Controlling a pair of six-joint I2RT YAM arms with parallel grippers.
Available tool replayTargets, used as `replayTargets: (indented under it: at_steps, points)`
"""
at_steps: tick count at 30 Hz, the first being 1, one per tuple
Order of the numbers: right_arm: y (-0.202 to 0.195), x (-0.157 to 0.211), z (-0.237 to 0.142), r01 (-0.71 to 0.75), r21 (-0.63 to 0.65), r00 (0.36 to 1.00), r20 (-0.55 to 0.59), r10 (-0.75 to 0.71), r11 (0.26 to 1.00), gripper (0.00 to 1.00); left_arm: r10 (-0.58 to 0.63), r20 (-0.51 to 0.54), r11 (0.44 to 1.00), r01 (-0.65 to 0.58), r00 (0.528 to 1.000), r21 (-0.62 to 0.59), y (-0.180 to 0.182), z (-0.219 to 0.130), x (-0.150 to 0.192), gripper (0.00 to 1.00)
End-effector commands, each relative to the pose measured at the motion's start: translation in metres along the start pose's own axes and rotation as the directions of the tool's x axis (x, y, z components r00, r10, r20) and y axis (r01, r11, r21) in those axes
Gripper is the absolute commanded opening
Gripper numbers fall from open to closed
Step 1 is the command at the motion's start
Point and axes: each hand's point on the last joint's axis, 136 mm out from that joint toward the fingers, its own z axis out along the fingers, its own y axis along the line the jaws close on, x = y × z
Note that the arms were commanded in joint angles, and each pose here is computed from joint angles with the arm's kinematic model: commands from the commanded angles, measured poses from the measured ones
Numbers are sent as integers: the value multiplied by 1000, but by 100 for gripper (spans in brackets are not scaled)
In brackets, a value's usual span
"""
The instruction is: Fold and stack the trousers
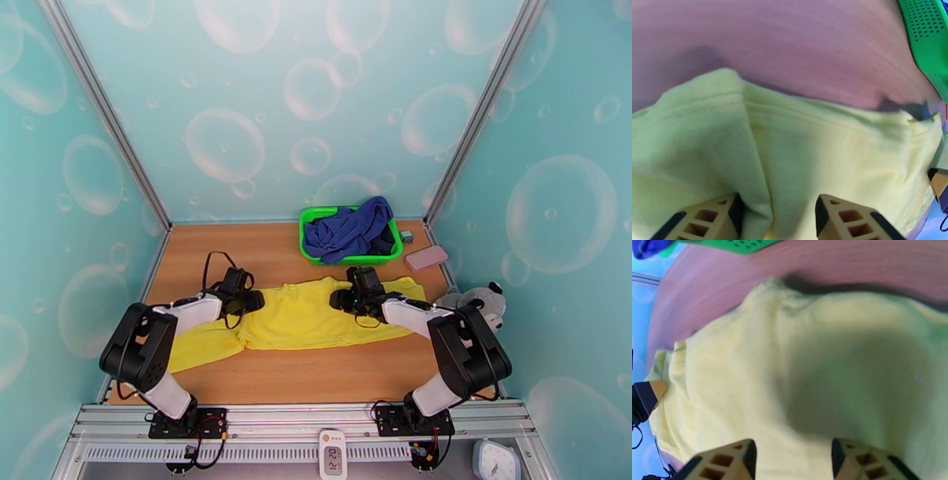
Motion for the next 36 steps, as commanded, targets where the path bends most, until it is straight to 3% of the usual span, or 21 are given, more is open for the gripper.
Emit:
replayTargets:
  at_steps: [1,6,8,10,12,14,17,19,24,30,36]
  points:
    - [-10,-19,-23,16,76,995,99,-24,997,56,155,-36,987,-156,987,-37,-23,18,1,53]
    - [-4,-40,-58,105,140,969,207,-133,985,56,286,-45,945,-273,957,178,-73,3,12,51]
    - [20,-45,-65,189,109,949,234,-210,976,56,295,10,926,-288,956,244,-85,-25,8,51]
    - [54,-43,-64,289,24,927,242,-286,957,56,261,113,937,-279,959,211,-79,-62,-9,52]
    - [87,-34,-56,354,-95,916,236,-325,930,56,177,220,977,-198,959,79,-49,-95,-31,56]
    - [111,-19,-39,364,-194,924,196,-328,911,56,-7,305,990,49,952,-129,21,-124,-46,57]
    - [130,6,-13,364,-258,931,113,-347,895,56,-244,346,889,351,906,-293,115,-141,-33,57]
    - [134,21,-1,352,-281,935,67,-347,893,56,-365,273,839,441,890,-319,147,-133,-7,56]
    - [125,49,9,300,-320,951,24,-309,899,55,-530,202,765,567,824,-304,179,-117,32,50]
    - [117,63,6,315,-330,942,-4,-335,890,56,-576,169,707,591,800,-389,198,-107,56,47]
    - [113,64,8,313,-341,942,-7,-336,886,56,-605,187,685,625,774,-374,196,-108,65,46]
